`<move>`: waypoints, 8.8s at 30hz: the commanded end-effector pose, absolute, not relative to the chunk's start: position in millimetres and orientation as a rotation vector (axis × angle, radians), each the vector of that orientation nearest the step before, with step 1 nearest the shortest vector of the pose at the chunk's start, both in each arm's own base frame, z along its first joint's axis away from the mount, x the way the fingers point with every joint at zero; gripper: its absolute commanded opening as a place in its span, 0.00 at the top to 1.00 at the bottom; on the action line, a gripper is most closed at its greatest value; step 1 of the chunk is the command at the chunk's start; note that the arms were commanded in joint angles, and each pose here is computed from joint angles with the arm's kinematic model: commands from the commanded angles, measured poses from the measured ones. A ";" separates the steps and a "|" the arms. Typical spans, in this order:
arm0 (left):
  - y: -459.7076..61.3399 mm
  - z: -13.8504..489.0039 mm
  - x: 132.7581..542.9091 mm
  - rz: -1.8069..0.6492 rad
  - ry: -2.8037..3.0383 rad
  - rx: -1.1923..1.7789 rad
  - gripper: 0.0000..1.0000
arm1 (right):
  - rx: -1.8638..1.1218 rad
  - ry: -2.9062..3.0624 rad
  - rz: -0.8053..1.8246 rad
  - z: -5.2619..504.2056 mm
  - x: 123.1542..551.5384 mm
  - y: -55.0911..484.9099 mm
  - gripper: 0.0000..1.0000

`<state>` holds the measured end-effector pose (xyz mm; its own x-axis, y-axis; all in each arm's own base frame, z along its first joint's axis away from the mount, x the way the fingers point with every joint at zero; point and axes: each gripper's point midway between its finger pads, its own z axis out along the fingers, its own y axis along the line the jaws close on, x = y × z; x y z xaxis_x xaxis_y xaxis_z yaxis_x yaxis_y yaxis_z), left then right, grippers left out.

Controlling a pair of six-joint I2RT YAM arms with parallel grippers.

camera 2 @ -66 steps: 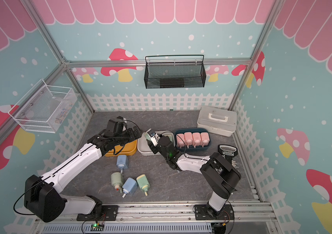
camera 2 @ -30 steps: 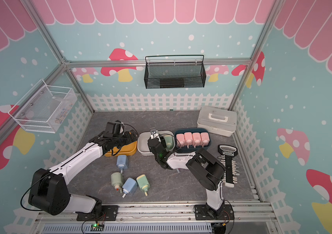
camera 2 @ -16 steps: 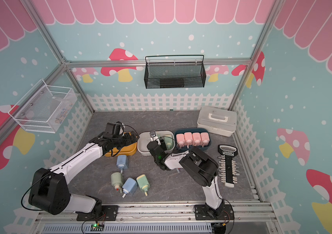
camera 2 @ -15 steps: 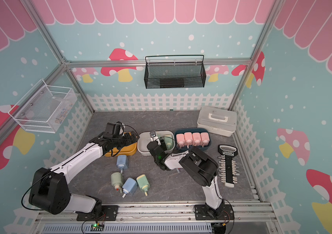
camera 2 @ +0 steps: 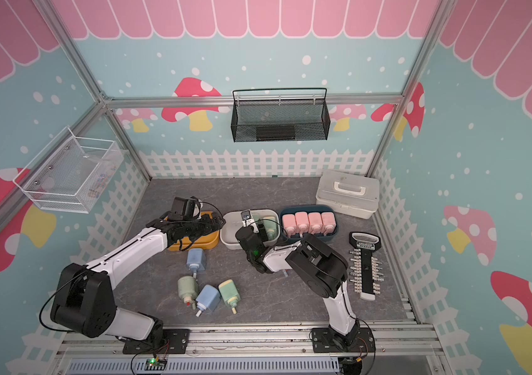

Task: Place the pencil sharpeners by color into the storage box
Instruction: Place the pencil sharpener in the storage box, then pick up the pencil sharpener from the center of the board.

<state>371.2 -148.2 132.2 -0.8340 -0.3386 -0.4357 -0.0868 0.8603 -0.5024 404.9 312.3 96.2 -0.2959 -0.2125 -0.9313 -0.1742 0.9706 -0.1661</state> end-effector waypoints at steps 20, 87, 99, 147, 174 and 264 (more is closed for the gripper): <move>-151.3 121.5 374.5 -0.668 2.537 -0.320 0.01 | -0.259 1.899 -0.054 90.1 402.5 306.9 0.47; -148.0 107.5 375.1 -0.702 2.586 -0.347 0.01 | -0.634 2.367 -0.561 101.5 428.7 278.1 0.02; -149.8 109.4 375.9 -0.716 2.583 -0.348 0.01 | -0.703 2.401 -0.533 91.4 423.6 285.9 0.01; -192.8 108.4 372.3 -0.912 2.643 -0.259 0.02 | -0.656 2.339 -0.331 130.2 406.5 286.6 0.02; -148.0 167.4 345.5 -0.638 2.422 -0.184 0.01 | -0.833 2.204 0.556 165.1 315.6 344.9 0.03; -141.9 130.1 333.7 -0.549 2.514 -0.330 0.01 | -1.260 2.290 0.264 67.4 159.0 375.2 0.46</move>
<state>331.7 -141.7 129.1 -0.8194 -0.3520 -0.4525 -0.1255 0.8803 -0.4575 158.8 373.6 68.4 -0.4434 -0.7224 -0.5306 -0.8255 0.5598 -0.0723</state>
